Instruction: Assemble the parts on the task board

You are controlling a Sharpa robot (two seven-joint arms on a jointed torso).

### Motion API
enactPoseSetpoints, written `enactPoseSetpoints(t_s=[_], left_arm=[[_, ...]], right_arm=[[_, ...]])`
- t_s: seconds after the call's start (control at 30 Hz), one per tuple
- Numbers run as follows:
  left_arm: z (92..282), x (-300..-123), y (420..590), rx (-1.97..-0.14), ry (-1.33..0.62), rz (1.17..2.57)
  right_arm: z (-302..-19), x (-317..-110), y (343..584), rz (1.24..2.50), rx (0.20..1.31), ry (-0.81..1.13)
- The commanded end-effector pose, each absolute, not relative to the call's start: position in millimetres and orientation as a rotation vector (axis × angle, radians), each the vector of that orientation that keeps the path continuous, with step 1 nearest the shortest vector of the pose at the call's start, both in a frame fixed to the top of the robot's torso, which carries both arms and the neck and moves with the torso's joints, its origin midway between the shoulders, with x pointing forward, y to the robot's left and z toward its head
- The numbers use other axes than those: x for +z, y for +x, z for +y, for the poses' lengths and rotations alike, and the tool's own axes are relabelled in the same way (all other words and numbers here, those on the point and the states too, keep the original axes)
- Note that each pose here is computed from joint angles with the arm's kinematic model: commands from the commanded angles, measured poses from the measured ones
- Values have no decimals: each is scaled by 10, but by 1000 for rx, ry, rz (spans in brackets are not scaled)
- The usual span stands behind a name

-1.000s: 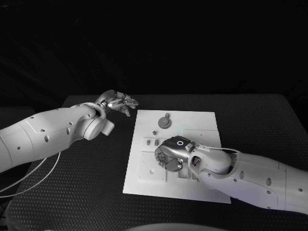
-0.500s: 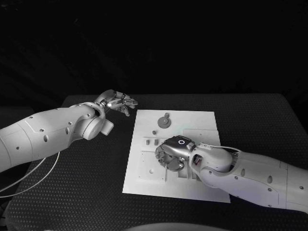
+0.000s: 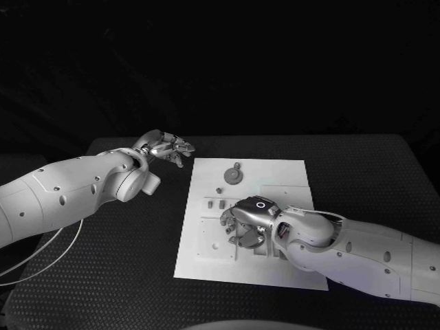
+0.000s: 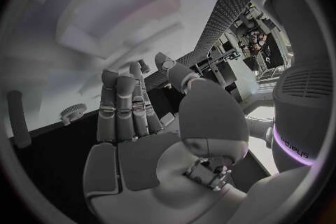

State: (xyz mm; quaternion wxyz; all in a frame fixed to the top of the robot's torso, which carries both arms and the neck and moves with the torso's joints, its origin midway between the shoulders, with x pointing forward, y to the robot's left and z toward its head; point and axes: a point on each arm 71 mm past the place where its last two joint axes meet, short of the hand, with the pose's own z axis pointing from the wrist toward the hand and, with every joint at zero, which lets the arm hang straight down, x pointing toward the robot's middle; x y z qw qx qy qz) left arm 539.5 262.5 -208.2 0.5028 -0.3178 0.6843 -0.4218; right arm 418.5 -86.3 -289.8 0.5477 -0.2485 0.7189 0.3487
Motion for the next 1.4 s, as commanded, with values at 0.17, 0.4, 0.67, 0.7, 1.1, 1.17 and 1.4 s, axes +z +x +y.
enactPoseSetpoints(t_s=[0.17, 0.4, 0.67, 0.7, 1.1, 1.17, 1.4], left_arm=[[2606, -2069, 5402, -1035, -764, 1652], [2604, -2053, 5384, -1051, -760, 1638], [2571, -2052, 5398, -1063, -762, 1630], [2570, -2052, 5400, -1063, -762, 1629], [2578, -2059, 5411, -1064, -764, 1629], [2575, -2060, 5411, -1065, -763, 1630], [2575, -2061, 5413, -1065, -764, 1631]], right_arm=[[-1025, -2720, 4223, 1629, 844, -493], [-1249, -2329, 4361, 1638, 858, -449], [-1535, -2107, 4467, 1652, 781, -469], [-1571, -2101, 4481, 1656, 766, -474], [-1810, -2230, 4592, 1742, 593, -569], [-1829, -2256, 4604, 1752, 575, -579], [-1853, -2360, 4605, 1784, 550, -589]])
